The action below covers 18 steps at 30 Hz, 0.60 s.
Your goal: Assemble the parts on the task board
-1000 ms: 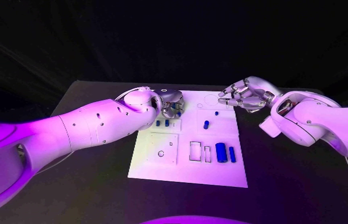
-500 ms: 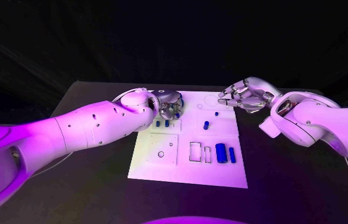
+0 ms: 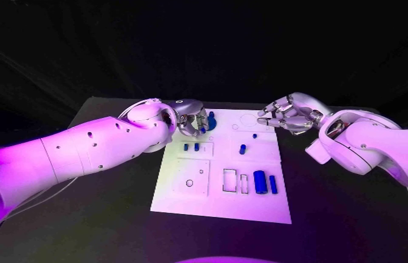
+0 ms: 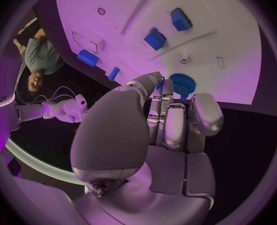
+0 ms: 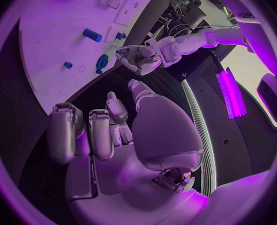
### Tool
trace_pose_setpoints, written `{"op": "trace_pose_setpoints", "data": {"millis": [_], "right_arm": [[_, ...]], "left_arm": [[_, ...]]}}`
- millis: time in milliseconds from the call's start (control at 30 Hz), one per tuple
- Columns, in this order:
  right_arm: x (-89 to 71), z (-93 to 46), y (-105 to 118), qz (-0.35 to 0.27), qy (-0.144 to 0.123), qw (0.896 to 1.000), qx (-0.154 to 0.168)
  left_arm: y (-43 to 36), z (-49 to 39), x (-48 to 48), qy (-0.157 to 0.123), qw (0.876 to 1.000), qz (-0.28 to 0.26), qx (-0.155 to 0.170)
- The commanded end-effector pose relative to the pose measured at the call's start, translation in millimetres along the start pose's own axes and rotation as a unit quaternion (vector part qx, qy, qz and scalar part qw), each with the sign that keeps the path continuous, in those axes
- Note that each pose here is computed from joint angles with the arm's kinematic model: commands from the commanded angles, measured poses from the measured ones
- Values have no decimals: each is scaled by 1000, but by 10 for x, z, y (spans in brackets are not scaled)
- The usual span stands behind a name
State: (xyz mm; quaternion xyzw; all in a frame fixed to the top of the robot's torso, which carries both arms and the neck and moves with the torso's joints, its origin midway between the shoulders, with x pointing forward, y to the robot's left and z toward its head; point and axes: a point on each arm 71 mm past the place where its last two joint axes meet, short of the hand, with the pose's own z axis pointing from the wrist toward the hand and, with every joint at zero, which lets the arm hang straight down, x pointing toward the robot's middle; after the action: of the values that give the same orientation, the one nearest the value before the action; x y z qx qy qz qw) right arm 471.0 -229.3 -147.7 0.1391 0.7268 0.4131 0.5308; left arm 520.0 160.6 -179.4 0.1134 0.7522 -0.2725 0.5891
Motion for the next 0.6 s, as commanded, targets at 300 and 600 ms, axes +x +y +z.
{"op": "trace_pose_setpoints", "data": {"millis": [300,600], "right_arm": [[-9,-8,-7,0,-1,1000,-2],[-3,-3,0,0,0,1000,-3]], "left_arm": [[222,-116,-25,11,999,-24,-37],[267,-85,26,18,999,-25,-44]]}}
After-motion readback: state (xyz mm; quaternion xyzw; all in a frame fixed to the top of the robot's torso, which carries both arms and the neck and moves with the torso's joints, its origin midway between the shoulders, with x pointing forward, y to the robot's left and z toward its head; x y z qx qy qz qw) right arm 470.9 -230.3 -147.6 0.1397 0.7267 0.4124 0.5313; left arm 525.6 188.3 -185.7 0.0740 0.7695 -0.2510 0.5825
